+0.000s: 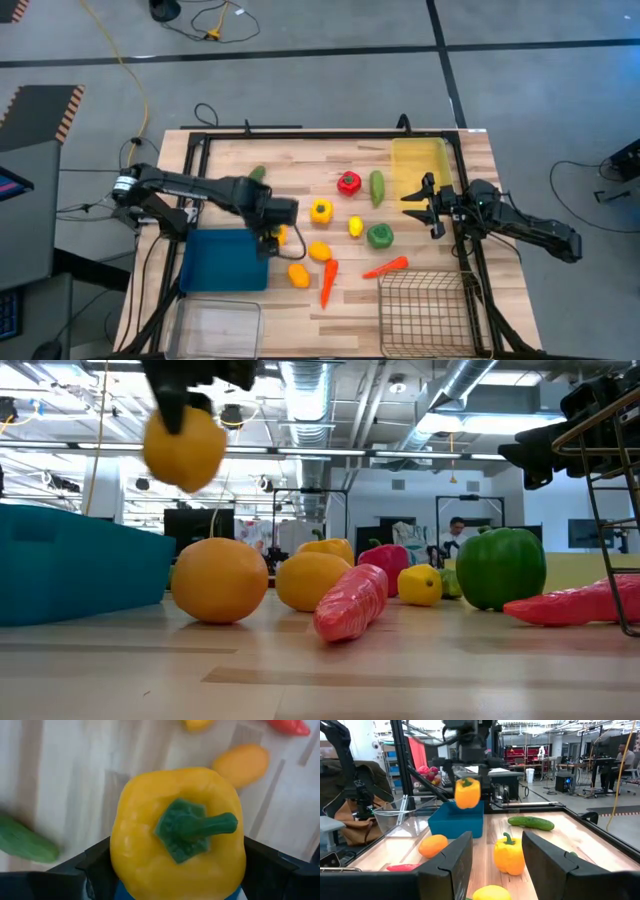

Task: Sort produce into baskets
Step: Put the bottom yellow bell pepper into the blue bin

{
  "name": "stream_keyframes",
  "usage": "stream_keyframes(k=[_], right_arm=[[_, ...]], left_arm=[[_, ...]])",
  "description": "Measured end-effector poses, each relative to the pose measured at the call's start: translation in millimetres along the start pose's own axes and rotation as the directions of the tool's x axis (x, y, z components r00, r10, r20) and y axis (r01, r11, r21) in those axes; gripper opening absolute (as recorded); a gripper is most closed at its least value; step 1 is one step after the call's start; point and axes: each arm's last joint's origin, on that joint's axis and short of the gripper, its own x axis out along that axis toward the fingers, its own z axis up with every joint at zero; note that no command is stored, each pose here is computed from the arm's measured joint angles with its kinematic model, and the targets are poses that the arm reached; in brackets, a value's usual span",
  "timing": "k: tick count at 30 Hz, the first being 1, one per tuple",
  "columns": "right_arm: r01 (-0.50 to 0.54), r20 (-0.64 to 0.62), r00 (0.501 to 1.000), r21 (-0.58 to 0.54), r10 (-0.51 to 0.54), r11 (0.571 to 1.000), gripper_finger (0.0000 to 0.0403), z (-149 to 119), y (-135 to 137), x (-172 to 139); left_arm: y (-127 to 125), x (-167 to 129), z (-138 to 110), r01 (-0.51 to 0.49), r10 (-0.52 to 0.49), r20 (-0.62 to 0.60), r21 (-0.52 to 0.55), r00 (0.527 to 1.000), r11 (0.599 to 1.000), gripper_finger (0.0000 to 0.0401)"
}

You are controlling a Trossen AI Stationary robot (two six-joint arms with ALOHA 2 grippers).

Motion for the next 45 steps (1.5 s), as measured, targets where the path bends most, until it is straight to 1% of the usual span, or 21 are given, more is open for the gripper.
stream_keyframes(k=[4, 8, 11, 13, 17, 19, 22, 25, 27, 31, 45], right_arm=[[0.0, 0.0, 1.0, 0.0, 0.0, 1.0, 0.0198, 0, 0, 0], [0.0, 0.0, 1.0, 0.0, 0.0, 1.0, 0.0198, 0, 0, 0], [0.0, 0.0, 1.0, 0.0, 0.0, 1.0, 0.0198, 0, 0, 0], [0.0, 0.0, 1.0, 0.0, 0.0, 1.0, 0.0198, 0, 0, 0], [0.0, 0.001, 1.0, 0.0, 0.0, 1.0, 0.0198, 0, 0, 0], [0.001, 0.0, 1.0, 0.0, -0.001, 1.0, 0.0198, 0, 0, 0], [0.001, 0.0, 1.0, 0.0, -0.001, 1.0, 0.0198, 0, 0, 0], [0.001, 0.001, 1.0, 0.0, -0.001, 1.0, 0.0198, 0, 0, 0], [0.001, 0.0, 1.0, 0.0, -0.001, 1.0, 0.0198, 0, 0, 0], [0.001, 0.0, 1.0, 0.0, -0.001, 1.0, 0.0198, 0, 0, 0], [0.0, 0.0, 1.0, 0.0, 0.0, 1.0, 0.0198, 0, 0, 0]], left_arm=[[-11, 12, -21, -0.059, 0.058, -0.023, -0.047, 0.998, 0.997, 0.0306], [-17, 31, -41, -0.118, 0.111, -0.076, -0.09, 0.991, 0.989, 0.0306], [-19, 46, -53, -0.155, 0.144, -0.115, -0.092, 0.983, 0.984, 0.0306], [-20, 57, -58, -0.16, 0.149, -0.12, -0.092, 0.982, 0.983, 0.0306], [-19, 75, -61, -0.142, 0.133, -0.094, -0.092, 0.987, 0.986, 0.031], [-18, 81, -62, -0.137, 0.128, -0.086, -0.111, 0.988, 0.984, 0.0317], [-13, 87, -65, -0.155, 0.141, -0.104, -0.139, 0.985, 0.978, 0.0328], [-12, 89, -66, -0.161, 0.144, -0.109, -0.166, 0.983, 0.973, 0.0336], [-11, 90, -67, -0.165, 0.147, -0.118, -0.16, 0.982, 0.973, 0.0339], [-12, 90, -68, -0.142, 0.124, -0.135, -0.138, 0.983, 0.98, 0.034], [-13, 90, -68, -0.123, 0.101, -0.15, -0.145, 0.984, 0.982, 0.0342]])
